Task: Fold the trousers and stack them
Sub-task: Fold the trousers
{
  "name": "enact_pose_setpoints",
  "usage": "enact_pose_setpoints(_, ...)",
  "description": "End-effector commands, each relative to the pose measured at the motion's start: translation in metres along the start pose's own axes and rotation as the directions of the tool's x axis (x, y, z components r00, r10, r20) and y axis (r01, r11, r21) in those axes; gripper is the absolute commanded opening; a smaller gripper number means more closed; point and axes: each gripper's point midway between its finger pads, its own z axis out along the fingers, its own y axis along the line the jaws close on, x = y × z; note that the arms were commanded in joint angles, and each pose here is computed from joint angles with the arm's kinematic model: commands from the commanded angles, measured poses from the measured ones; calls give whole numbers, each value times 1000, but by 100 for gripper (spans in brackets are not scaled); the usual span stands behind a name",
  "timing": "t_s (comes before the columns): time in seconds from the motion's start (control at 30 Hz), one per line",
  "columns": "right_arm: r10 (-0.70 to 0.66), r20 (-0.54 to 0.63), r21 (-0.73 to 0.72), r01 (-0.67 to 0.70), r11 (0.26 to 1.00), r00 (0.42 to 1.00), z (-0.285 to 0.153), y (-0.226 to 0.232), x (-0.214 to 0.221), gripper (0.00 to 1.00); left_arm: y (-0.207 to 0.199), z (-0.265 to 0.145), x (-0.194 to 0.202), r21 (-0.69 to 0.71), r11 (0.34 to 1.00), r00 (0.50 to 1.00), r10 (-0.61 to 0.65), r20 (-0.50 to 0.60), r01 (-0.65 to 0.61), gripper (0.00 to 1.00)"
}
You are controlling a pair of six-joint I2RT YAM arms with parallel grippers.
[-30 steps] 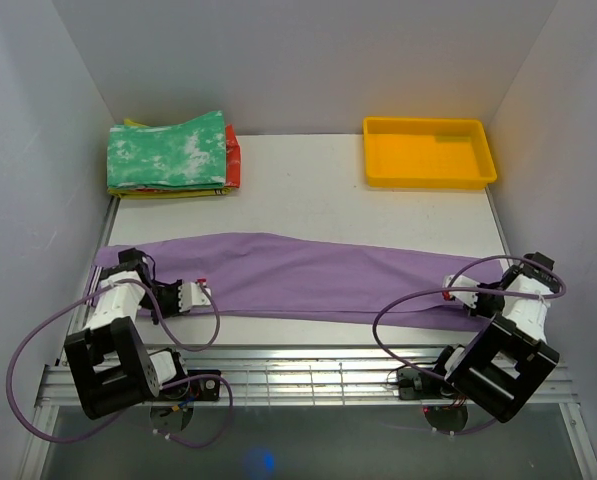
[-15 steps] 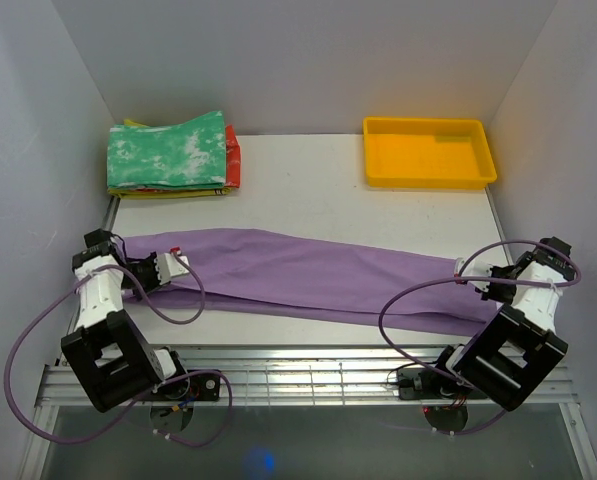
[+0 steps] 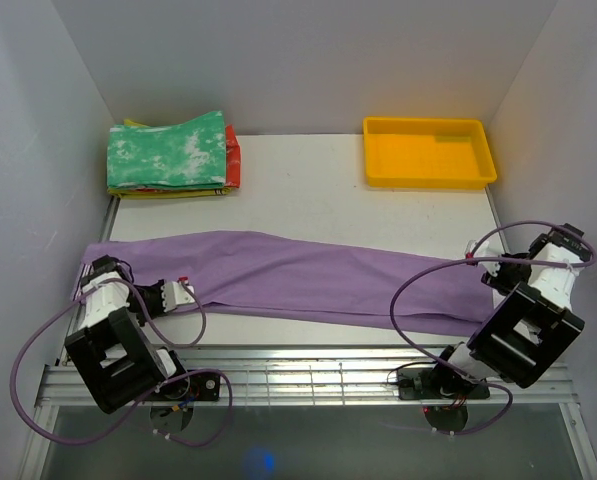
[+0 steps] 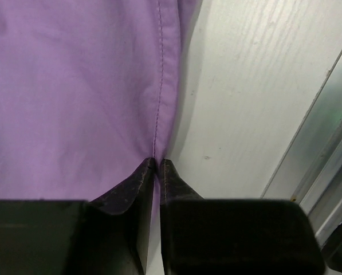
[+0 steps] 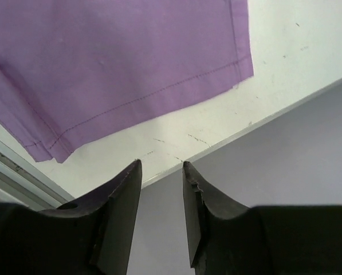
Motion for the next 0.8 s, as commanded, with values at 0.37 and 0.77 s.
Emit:
enact_pose_setpoints(0.37, 245, 256, -254, -179, 950, 935, -14, 78, -77, 47, 37, -68, -99, -70, 990, 941, -93, 326, 123, 76)
enact_pose_setpoints(0.77, -103, 281, -140, 147, 979, 954, 30, 100, -114, 50, 10, -24, -186, 197, 965, 892, -238, 385, 172, 67)
